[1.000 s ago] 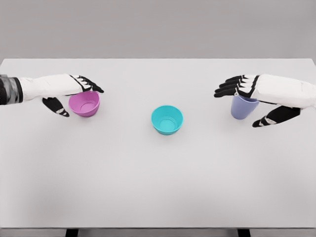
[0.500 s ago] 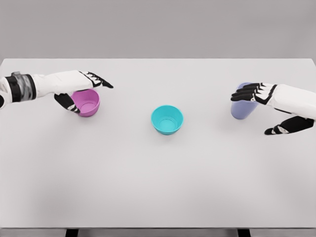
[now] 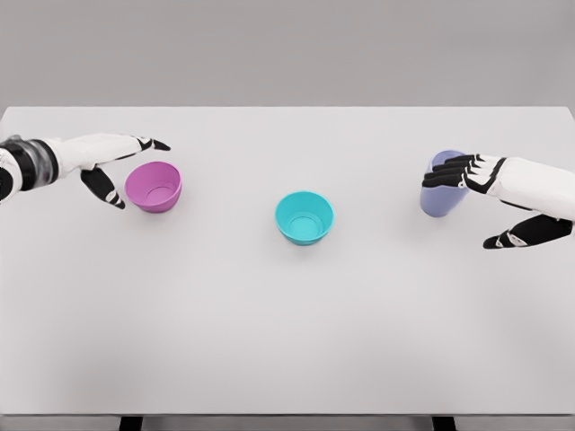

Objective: Stacking bowl and cup with both arms

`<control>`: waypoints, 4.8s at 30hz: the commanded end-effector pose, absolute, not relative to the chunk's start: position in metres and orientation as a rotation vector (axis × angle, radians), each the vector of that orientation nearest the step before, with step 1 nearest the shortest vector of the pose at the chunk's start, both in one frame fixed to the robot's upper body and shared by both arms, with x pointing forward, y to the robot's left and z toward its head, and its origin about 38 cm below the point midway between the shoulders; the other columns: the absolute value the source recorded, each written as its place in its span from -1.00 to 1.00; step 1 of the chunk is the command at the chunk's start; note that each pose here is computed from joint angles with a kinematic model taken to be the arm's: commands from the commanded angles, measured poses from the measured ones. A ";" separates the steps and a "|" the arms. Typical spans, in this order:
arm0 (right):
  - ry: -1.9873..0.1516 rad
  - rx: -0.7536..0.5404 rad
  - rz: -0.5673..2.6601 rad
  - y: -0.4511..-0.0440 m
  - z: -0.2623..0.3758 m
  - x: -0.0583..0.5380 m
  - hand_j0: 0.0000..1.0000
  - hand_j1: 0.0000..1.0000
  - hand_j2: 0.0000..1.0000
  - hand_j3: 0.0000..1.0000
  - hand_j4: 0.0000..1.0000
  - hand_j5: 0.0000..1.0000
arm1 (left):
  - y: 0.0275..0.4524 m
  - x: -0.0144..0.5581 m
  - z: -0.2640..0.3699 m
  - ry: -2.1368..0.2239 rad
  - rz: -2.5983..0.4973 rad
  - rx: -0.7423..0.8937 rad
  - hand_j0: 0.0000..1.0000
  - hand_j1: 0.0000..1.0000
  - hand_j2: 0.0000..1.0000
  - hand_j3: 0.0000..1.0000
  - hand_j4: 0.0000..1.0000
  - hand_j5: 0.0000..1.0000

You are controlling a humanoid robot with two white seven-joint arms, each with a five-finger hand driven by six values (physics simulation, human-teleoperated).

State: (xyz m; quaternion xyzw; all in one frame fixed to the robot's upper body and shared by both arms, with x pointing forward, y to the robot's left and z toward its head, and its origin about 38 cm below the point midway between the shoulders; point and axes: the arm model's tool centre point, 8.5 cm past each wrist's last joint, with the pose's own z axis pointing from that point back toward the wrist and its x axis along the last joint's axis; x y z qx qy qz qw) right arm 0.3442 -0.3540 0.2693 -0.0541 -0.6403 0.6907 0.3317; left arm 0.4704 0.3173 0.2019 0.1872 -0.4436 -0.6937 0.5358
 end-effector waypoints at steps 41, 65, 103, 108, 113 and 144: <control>-1.666 -0.133 1.788 -0.357 0.266 0.343 1.00 1.00 1.00 1.00 1.00 1.00 | 0.291 0.475 0.180 -1.005 -1.636 0.419 0.96 0.96 0.96 0.96 0.96 0.96; -1.665 -0.132 1.785 -0.357 0.265 0.343 1.00 1.00 1.00 1.00 1.00 1.00 | 0.284 0.474 0.183 -1.028 -1.637 0.405 0.41 0.41 0.41 0.41 0.41 0.41; -1.633 -0.111 1.782 -0.359 0.255 0.339 1.00 1.00 1.00 1.00 1.00 1.00 | 0.217 0.440 0.242 -1.238 -1.861 0.402 0.24 0.24 0.24 0.24 0.24 0.24; -1.610 -0.092 1.778 -0.361 0.247 0.335 1.00 1.00 1.00 1.00 1.00 1.00 | 0.208 0.436 0.244 -1.253 -1.884 0.394 0.24 0.24 0.24 0.24 0.24 0.24; -1.588 -0.085 1.787 -0.363 0.244 0.333 1.00 1.00 1.00 1.00 1.00 1.00 | 0.190 0.432 0.243 -1.270 -1.927 0.369 0.23 0.23 0.23 0.23 0.23 0.23; -1.595 -0.083 1.788 -0.361 0.245 0.332 1.00 1.00 1.00 1.00 1.00 1.00 | 0.101 0.414 0.246 -1.402 -2.079 0.230 0.22 0.22 0.22 0.22 0.22 0.22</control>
